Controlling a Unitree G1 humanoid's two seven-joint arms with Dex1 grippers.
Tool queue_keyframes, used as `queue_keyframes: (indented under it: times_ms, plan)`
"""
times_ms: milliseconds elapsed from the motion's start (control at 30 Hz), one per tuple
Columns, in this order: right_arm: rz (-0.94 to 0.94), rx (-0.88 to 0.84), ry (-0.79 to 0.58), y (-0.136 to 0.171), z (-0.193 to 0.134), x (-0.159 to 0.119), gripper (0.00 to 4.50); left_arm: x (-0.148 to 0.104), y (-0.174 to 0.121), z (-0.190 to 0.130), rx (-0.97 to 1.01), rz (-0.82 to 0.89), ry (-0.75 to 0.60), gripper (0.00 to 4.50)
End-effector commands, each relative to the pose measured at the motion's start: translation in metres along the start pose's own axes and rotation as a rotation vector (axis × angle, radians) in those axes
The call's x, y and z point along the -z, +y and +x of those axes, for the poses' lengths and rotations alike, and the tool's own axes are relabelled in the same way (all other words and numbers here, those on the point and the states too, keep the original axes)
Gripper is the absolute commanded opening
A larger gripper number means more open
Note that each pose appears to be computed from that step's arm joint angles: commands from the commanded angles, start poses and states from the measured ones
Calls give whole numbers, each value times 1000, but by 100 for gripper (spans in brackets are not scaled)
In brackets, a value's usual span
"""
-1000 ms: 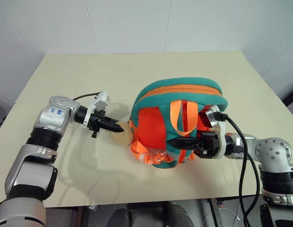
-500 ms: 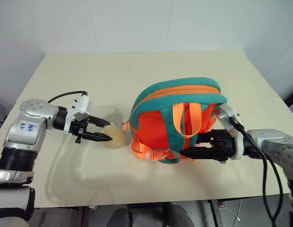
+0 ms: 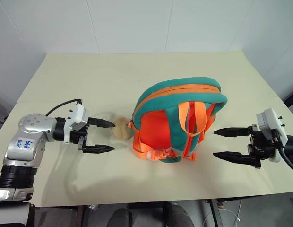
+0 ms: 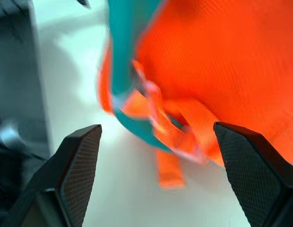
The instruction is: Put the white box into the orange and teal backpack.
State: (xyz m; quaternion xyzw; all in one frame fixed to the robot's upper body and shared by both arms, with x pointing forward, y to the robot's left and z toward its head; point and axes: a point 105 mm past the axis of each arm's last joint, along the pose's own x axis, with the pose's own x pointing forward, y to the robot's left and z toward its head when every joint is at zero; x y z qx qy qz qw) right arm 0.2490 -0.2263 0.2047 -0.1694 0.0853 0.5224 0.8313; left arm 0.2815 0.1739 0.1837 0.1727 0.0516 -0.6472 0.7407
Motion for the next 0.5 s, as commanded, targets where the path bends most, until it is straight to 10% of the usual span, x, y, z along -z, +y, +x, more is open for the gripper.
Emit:
queue_keyframes:
  times_ms: [33, 500]
  plan:
    - [-96, 75, 14, -11, -15, -3, 450, -15, -7, 2, -12, 38, -73, 446]
    - [-185, 39, 73, -16, -21, 8, 450, -15, -16, 9, -38, 94, -115, 446]
